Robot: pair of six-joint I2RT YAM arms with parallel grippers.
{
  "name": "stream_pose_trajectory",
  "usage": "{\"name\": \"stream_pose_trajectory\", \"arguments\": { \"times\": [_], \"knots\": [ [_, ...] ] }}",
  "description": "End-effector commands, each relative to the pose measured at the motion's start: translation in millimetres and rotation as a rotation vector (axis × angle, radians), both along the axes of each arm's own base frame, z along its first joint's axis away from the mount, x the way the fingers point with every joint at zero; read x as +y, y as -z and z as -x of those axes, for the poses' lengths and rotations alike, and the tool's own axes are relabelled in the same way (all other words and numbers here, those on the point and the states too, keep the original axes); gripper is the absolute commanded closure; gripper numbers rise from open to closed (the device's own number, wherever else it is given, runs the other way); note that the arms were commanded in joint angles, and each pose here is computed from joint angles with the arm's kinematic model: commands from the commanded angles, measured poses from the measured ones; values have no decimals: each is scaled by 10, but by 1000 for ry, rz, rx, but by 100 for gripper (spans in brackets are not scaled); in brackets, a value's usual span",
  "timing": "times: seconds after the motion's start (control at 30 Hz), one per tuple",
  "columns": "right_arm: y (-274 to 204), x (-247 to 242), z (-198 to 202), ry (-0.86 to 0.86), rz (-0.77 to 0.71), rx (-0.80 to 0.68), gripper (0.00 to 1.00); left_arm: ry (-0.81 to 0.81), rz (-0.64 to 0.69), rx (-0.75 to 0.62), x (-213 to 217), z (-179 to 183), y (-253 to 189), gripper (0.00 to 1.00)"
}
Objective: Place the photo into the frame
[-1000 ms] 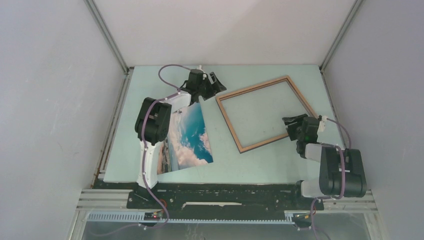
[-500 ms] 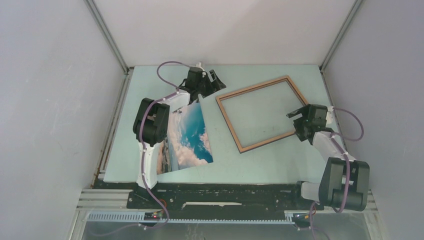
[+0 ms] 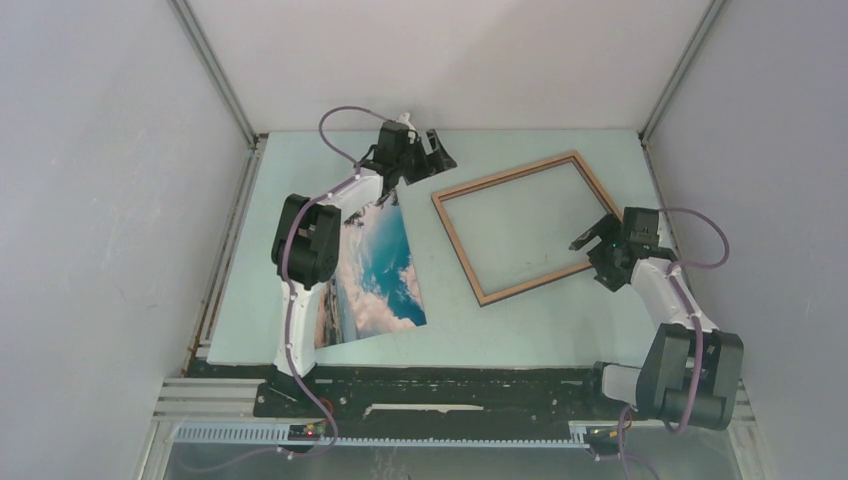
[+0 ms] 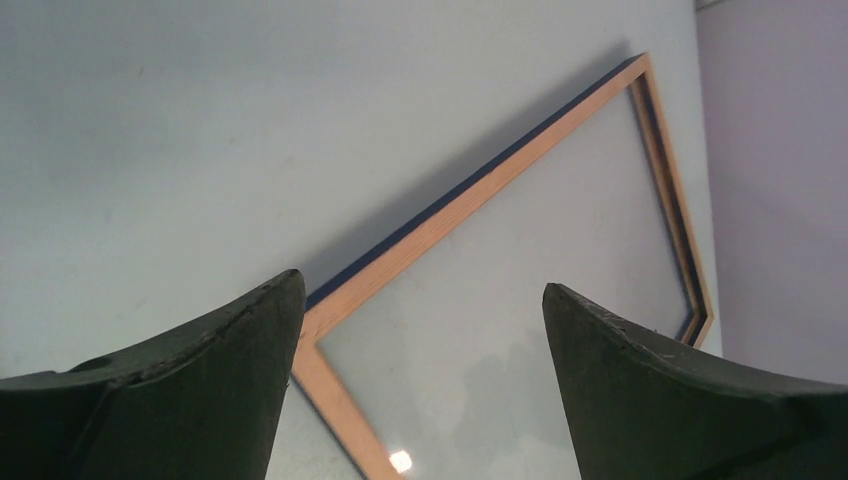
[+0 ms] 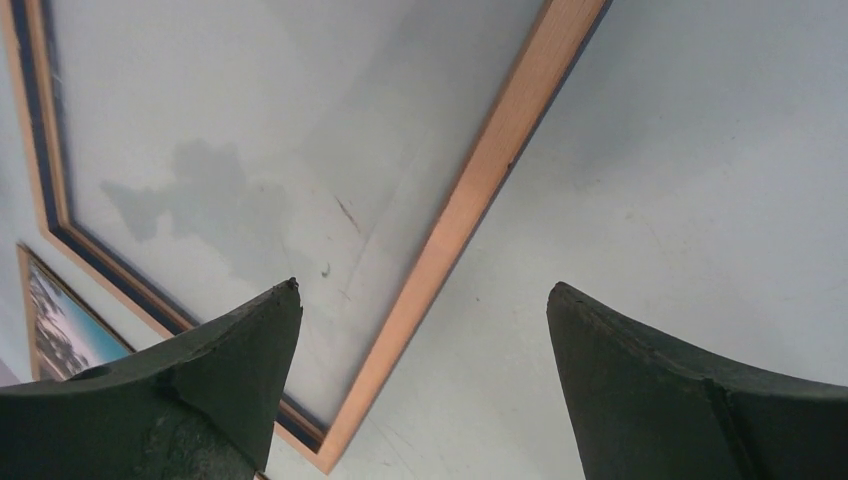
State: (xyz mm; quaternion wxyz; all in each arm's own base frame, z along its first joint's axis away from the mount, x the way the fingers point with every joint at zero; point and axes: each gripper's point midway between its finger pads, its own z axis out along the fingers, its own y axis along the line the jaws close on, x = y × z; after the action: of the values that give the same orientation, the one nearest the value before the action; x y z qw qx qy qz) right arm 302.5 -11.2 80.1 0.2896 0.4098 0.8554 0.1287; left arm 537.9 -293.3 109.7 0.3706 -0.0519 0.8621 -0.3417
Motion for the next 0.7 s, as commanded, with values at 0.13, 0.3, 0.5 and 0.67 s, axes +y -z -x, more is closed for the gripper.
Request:
{"name": "stream_pose_trajectory", "arguments": {
  "times": [0.13,0.3,0.5,0.67],
  "knots": [
    [-119,709,-17,-379,-86,-18,1,-48,-9,-94,8,17,-290,6],
    [-283,1553,174,-684,-148,-77,1,-85,-42,-94,145,132,-225,5],
    [-191,2201,310,-847,-284,-49,5,-86,-36,-93,144,115,-232,5],
    [-29,2348,208,-872,-307,-9,7,-76,-39,-100,137,116,-251,5]
  ]
}}
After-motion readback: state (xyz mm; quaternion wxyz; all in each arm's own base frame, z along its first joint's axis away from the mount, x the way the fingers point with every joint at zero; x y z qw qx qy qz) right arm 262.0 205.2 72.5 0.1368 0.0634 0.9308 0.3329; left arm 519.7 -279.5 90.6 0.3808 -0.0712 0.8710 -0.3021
